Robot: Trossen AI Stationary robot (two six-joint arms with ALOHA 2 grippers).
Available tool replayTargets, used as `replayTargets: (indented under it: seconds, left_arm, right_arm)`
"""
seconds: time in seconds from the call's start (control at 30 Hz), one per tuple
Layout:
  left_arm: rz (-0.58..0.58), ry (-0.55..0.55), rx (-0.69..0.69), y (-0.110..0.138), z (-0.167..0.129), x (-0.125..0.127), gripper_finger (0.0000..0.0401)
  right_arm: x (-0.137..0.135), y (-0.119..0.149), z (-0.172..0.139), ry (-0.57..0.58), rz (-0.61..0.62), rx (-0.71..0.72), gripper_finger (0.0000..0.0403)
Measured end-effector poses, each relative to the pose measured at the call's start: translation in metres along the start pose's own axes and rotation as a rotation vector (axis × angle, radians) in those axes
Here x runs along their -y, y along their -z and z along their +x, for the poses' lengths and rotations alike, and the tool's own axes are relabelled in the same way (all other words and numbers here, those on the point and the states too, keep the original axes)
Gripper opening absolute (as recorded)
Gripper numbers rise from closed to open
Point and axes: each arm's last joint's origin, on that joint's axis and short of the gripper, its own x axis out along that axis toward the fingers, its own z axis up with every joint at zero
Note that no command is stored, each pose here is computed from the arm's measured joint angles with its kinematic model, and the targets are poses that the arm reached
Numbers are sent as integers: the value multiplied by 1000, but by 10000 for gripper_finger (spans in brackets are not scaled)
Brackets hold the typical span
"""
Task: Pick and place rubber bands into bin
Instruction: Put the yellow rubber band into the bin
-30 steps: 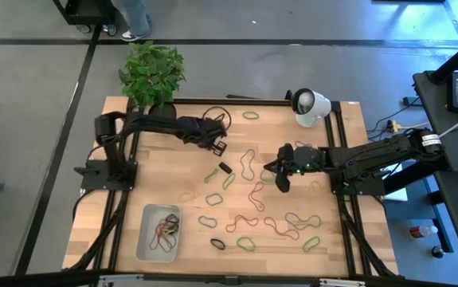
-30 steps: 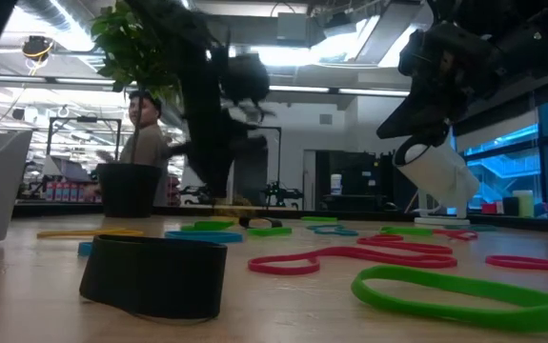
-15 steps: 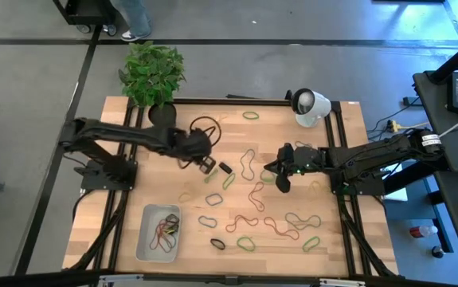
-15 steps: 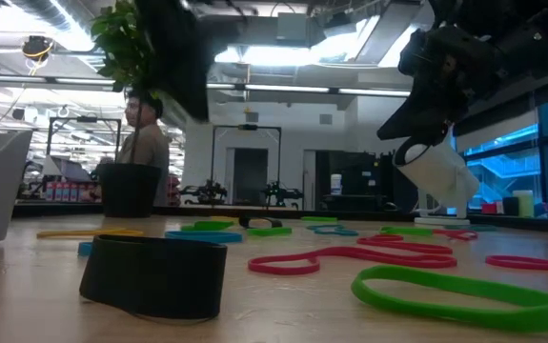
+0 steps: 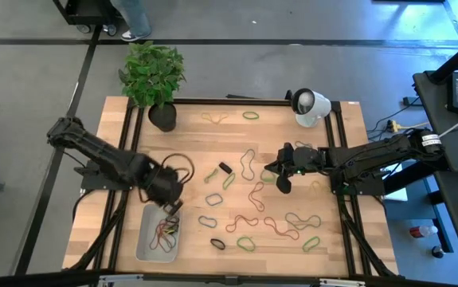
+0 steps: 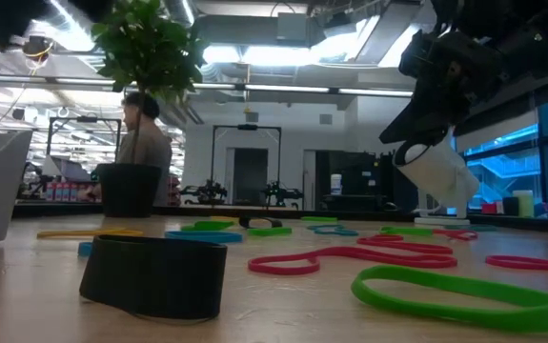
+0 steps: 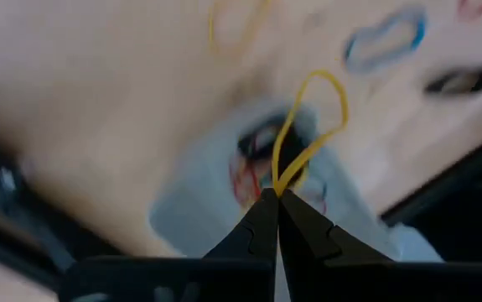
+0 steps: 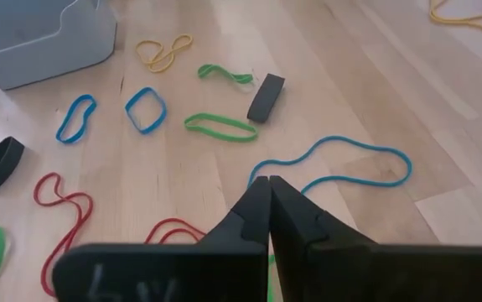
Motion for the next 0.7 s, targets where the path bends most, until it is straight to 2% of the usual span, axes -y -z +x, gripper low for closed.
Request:
replayTargets:
  seconds: [0.2,0.33,0.7]
  left_arm:
    - [-109,-32,-63,33,9,5,2]
    - [-128,-76,-82,47,21,11,2]
    - [-93,-191,-79,57,73,36,2]
  right_arm:
    - [0,0,0,0,-1,0,7]
    - [0,0,0,0,-4,-1,7]
    - [0,0,0,0,-23,-1,7]
